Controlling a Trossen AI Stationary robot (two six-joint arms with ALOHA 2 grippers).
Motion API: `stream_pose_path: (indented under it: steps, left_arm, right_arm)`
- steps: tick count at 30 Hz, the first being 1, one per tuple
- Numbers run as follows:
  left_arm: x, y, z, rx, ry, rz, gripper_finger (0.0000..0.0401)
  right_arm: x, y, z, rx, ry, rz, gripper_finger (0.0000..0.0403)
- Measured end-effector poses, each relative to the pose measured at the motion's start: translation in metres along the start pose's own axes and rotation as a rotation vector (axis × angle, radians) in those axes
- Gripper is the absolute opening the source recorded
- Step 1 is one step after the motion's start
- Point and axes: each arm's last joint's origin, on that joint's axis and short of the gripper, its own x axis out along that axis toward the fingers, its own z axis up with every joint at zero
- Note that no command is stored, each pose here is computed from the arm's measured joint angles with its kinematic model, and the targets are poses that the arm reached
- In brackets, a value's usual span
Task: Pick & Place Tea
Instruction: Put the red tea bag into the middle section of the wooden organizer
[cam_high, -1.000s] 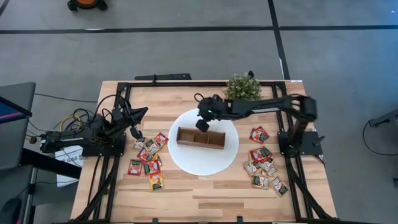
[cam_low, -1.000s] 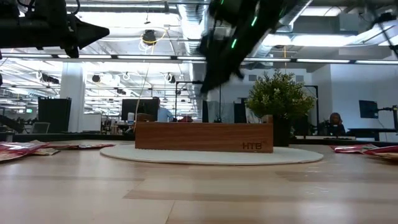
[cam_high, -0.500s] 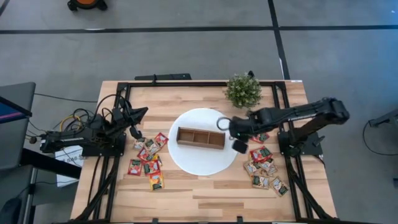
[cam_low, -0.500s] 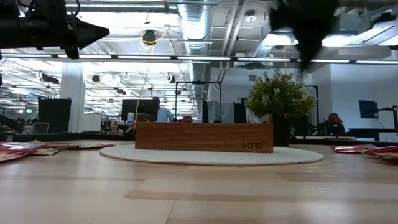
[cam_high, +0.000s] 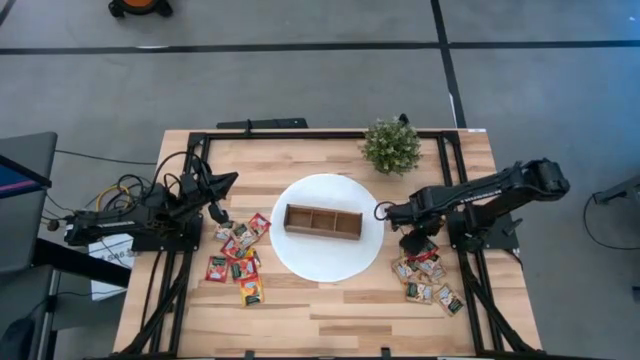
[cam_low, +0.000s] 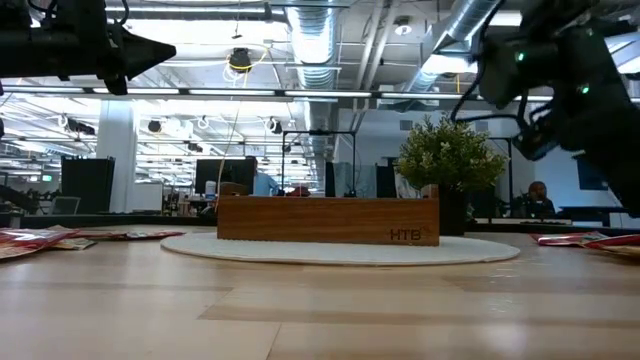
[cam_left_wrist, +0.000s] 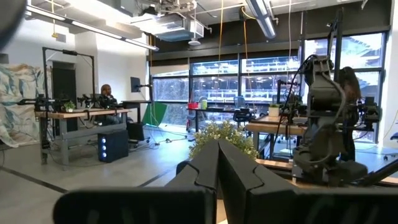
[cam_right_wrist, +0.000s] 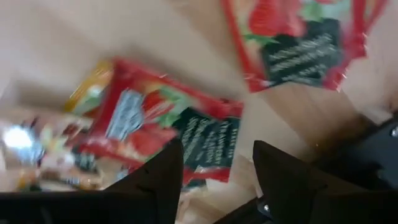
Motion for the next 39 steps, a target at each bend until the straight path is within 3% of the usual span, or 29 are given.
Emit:
stream_pose_path:
  steps: [4, 7, 12, 19, 26, 32, 39]
  left_arm:
    - [0.0, 0.0, 0.0, 0.003, 0.0, 0.0, 0.0]
    - [0.0, 0.0, 0.0, 0.004, 0.0, 0.0, 0.0]
    - [0.0, 0.0, 0.0, 0.005, 0.0, 0.0, 0.0]
    - [0.0, 0.0, 0.0, 0.007, 0.0, 0.0, 0.0]
    - [0.0, 0.0, 0.0, 0.007, 0.0, 0.0, 0.0]
    - [0.0, 0.0, 0.0, 0.007, 0.0, 0.0, 0.0]
    - [0.0, 0.0, 0.0, 0.007, 0.0, 0.0, 0.0]
  right_arm:
    - [0.009, -0.009, 0.002, 0.089, 0.03, -0.02, 0.0176]
    - [0.016, -0.009, 0.002, 0.073, 0.063, -0.006, 0.0163]
    - [0.027, 0.005, 0.005, -0.004, 0.052, 0.172, 0.0152]
    - [0.02, 0.027, 0.007, -0.143, 0.029, 0.387, 0.0153]
    - [0.013, 0.042, 0.005, -0.211, 0.003, 0.475, 0.0188]
    - [0.03, 0.045, -0.008, -0.12, -0.008, 0.423, 0.0244]
    - [0.036, 0.061, -0.009, -0.09, -0.135, 0.559, 0.0241]
